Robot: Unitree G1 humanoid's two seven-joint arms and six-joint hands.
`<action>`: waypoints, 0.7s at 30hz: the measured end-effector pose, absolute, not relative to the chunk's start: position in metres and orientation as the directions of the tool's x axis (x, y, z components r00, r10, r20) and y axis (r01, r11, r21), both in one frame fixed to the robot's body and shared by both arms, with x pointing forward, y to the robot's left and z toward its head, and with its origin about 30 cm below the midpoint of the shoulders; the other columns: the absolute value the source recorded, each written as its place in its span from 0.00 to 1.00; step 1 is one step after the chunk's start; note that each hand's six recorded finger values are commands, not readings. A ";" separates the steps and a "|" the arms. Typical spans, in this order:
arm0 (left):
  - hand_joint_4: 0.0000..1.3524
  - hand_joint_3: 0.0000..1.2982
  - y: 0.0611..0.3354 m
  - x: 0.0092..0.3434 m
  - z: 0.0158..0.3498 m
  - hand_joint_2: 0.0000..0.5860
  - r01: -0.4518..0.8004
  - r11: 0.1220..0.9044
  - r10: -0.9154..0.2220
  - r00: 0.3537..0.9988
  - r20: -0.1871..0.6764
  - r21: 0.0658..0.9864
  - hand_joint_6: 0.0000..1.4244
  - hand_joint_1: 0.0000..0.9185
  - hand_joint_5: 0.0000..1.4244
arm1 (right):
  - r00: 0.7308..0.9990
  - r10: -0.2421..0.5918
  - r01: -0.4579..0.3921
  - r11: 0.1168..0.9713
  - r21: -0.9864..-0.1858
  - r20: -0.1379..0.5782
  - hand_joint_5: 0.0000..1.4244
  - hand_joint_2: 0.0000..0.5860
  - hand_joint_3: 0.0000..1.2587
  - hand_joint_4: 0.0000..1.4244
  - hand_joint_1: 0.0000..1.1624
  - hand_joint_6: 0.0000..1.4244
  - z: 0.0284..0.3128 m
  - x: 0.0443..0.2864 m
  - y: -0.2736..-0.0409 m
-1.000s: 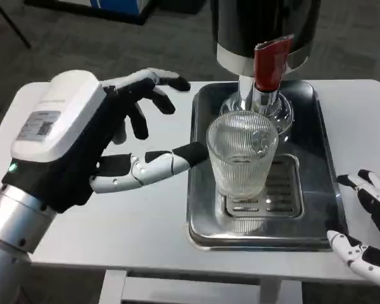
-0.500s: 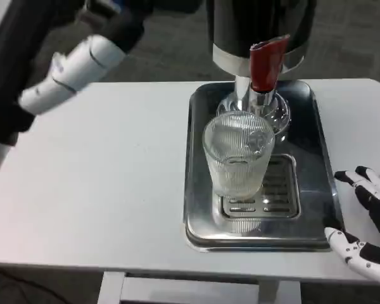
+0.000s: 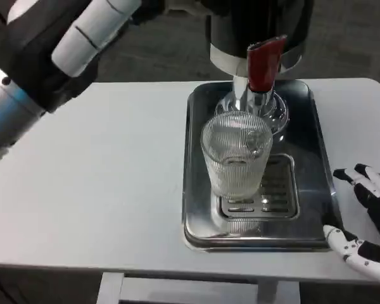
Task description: Grasp the cup under the faucet to collect the drink, then remove the cup.
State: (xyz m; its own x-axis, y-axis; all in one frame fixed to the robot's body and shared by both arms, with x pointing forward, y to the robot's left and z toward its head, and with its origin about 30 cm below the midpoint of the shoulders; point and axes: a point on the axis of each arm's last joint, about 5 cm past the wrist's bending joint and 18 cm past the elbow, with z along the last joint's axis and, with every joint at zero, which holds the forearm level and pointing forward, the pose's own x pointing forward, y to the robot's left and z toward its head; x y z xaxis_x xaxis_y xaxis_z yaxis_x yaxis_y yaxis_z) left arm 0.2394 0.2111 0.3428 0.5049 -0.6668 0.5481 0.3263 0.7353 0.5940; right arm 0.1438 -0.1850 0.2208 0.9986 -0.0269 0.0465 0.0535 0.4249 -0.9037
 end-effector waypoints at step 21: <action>0.18 0.22 0.198 0.273 0.334 0.20 0.441 0.694 -0.711 0.543 0.446 0.569 0.20 0.00 0.24 | 0.998 -0.036 0.063 0.429 -0.901 0.053 0.00 0.84 0.09 0.00 0.33 0.03 0.222 0.144 -0.186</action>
